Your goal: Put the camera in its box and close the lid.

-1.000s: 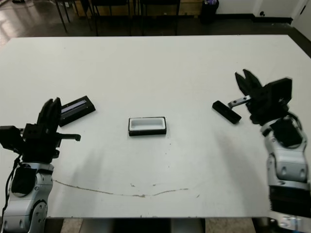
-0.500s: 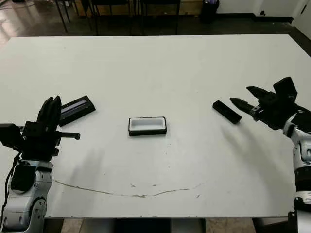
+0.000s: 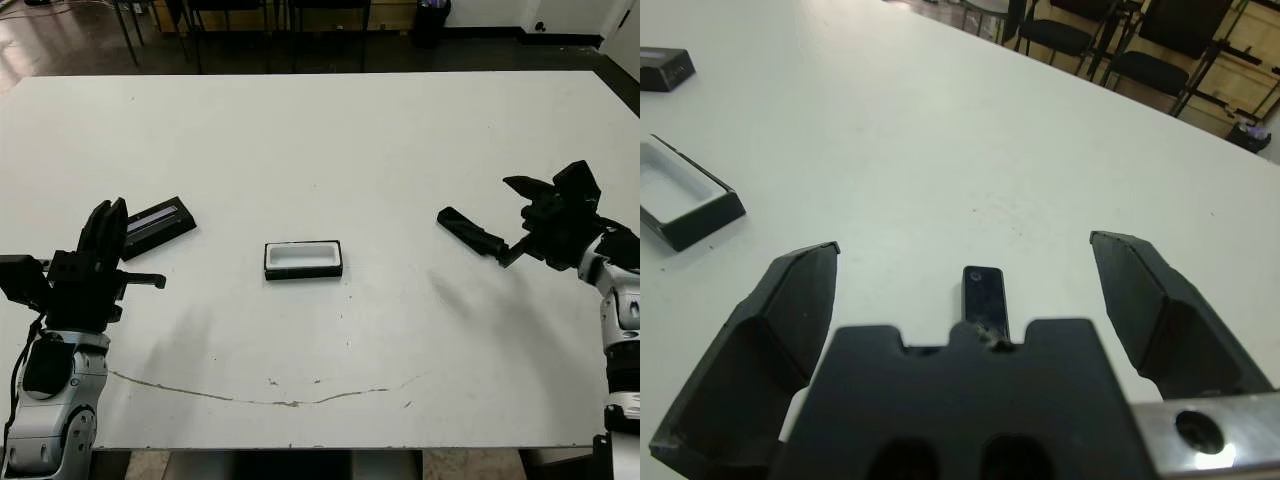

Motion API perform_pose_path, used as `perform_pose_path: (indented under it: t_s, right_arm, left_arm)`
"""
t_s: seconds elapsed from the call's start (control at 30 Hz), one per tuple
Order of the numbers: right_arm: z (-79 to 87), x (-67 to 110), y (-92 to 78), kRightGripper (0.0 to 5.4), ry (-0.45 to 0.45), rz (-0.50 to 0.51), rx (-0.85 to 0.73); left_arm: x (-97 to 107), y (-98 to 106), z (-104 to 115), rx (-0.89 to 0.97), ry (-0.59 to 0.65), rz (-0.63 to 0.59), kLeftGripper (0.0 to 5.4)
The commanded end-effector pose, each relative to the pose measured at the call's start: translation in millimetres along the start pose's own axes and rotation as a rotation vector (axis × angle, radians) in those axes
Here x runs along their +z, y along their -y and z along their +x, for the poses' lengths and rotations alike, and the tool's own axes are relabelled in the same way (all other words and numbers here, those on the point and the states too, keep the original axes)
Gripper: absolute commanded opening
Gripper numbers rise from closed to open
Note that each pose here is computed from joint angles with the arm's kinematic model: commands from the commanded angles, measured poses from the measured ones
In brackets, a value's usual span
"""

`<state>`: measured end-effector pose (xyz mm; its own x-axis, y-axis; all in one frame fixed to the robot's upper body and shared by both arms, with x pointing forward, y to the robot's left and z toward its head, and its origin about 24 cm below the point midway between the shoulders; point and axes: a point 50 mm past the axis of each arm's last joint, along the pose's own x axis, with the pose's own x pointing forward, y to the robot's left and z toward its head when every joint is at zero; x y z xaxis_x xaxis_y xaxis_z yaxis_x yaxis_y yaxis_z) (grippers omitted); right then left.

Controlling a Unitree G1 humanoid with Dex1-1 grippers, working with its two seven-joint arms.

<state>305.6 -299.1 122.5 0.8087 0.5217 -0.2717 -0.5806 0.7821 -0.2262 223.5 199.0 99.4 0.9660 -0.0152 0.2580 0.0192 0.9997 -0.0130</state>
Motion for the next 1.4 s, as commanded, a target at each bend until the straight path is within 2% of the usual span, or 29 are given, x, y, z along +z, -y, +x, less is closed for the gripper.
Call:
perform_pose_path:
  t_s: [0.03, 0.27, 0.7, 0.9, 1.03, 1.13, 1.4]
  right_arm:
    - [2.1, -8.6, -5.3, 5.38, -0.030, 0.048, 0.009]
    - [7.1, -19.7, -10.5, 5.38, -0.062, 0.085, -0.015]
    - [17.3, -44.4, -22.9, 5.38, -0.147, 0.137, 0.040]
    - [13.5, -58.7, -19.2, 5.38, -0.208, 0.207, 0.018]
    - [9.4, -64.8, -16.4, 5.38, -0.225, 0.217, -0.013]
    - [6.4, -68.6, -13.3, 5.38, -0.225, 0.246, -0.035]
    - [3.1, -73.7, -9.1, 5.38, -0.205, 0.231, -0.098]
  left_arm:
    - [-6.8, -5.3, -3.3, 0.003, -0.036, 0.003, 0.00]
    - [-7.4, -5.7, -4.0, 0.003, -0.039, 0.020, 0.00]
    - [-6.1, -6.8, -5.4, 0.006, -0.033, 0.020, 0.00]
    - [-6.4, -8.1, -6.0, 0.004, -0.038, 0.026, 0.00]
    - [-7.2, -9.1, -6.4, 0.004, -0.039, 0.016, 0.00]
    - [-7.7, -10.4, -6.6, 0.000, -0.038, 0.014, 0.00]
    - [-9.1, -10.8, -6.3, -0.002, -0.043, 0.017, 0.00]
